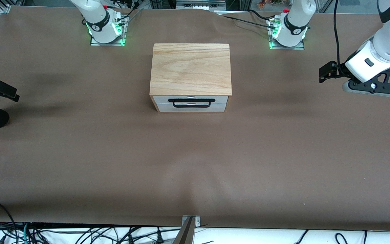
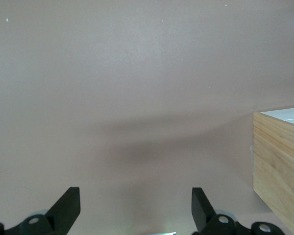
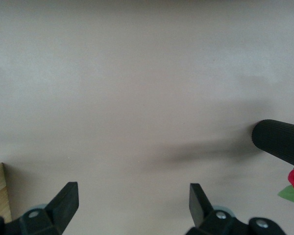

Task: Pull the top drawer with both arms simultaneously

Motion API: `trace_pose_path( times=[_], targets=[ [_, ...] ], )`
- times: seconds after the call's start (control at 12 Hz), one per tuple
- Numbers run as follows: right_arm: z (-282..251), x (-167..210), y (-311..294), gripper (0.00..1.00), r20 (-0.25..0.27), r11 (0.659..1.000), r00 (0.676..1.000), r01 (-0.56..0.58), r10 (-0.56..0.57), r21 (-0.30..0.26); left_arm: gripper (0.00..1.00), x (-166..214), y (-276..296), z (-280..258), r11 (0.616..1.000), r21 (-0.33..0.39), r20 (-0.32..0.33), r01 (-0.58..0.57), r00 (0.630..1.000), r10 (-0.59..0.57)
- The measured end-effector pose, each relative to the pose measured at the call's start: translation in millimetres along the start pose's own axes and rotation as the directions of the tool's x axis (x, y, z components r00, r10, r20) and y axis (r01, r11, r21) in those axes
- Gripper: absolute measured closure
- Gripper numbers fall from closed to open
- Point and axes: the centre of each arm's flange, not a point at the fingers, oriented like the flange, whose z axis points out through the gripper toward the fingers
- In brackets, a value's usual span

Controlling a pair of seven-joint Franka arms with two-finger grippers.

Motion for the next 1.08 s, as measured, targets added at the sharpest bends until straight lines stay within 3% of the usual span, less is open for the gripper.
trace_pose_path(
  times=[1.08],
  targets=[
    [-0.4,0.0,0.2,0.0,-0.001,1.0,1.0,0.0,0.0,-0.001,0.0,1.7,2.0,2.9,1.0,0.001,0.006,-0.002,1.0,0.002]
  ],
)
